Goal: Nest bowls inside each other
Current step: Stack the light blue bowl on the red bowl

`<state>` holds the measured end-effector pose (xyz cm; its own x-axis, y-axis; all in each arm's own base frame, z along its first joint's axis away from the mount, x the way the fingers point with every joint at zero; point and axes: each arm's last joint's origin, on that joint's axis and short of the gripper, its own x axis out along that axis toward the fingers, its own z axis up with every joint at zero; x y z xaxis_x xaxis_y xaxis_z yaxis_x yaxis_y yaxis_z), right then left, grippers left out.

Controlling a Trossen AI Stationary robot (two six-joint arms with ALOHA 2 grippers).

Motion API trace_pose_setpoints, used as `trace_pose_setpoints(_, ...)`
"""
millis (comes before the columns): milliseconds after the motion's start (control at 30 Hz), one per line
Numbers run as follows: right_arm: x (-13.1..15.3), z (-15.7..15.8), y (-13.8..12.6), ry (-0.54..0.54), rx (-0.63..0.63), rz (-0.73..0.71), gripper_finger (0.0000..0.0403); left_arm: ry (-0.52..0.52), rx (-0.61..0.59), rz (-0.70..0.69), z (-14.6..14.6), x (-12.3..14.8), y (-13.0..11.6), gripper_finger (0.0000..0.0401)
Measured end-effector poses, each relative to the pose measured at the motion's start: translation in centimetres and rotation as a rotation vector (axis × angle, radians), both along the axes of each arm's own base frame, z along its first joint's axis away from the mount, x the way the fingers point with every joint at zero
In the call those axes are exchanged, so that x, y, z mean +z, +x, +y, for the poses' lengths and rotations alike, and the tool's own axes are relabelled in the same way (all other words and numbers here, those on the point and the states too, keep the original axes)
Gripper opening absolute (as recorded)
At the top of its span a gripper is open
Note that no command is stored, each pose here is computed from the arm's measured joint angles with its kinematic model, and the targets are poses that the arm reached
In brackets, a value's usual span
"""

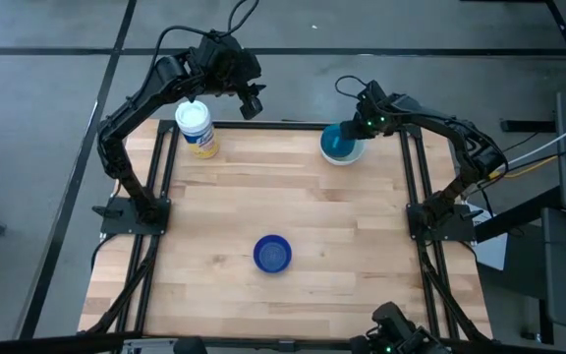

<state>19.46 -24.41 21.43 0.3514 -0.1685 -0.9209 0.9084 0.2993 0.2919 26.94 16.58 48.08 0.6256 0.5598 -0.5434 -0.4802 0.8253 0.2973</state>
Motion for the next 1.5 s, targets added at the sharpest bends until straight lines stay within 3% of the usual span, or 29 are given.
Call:
trace_pose_setpoints(300, -0.3, 0.9, -0.6, 0.101, 0.009, 0.061, 0.0001, -0.001, -0.001, 0.003, 0.0, 0.0, 0.0, 0.0141)
trace_pose_setpoints(533, -0.4, 0.8, -1.1, 0.093, 0.02, 0.103, 0.0003, -0.001, -0.001, 0.003, 0.0, 0.0, 0.0, 0.0141)
trace_pose_setpoints(667, -0.4, 0.9, -1.0, 0.1, 0.058, 0.084, 0.0031, -0.001, 0.0, 0.003, 0.0, 0.0, 0.0, 0.0141)
trace_pose_setpoints(833, 0.1, 1.1, -1.1, 0.101, 0.077, 0.049, 0.0096, -0.001, 0.0, 0.003, 0.0, 0.0, 0.0, 0.0141)
trace_pose_setpoints(967, 2.5, 1.0, -0.9, 0.035, 0.079, -0.005, 0.0146, -0.001, 0.0, 0.003, 0.0, 0.0, 0.0, 0.0141)
trace_pose_setpoints(1200, 9.6, 1.2, 0.6, -0.157, 0.121, -0.186, 0.0204, 0.009, -0.003, 0.016, 0.4, -0.1, -0.2, 0.0141)
trace_pose_setpoints(1267, 10.2, 1.4, 1.0, -0.202, 0.114, -0.154, 0.0208, 0.0, 0.0, 0.014, 0.6, -0.1, -0.3, 0.0141)
trace_pose_setpoints(1367, 9.3, 1.8, 0.8, -0.141, 0.11, -0.074, 0.0199, -0.01, -0.003, 0.014, 0.7, -0.2, -0.2, 0.0141)
trace_pose_setpoints(1500, 6.4, 3.2, 0.1, -0.03, 0.113, 0.087, 0.0139, -0.03, -0.006, 0.035, 0.6, -0.5, -0.3, 0.0141)
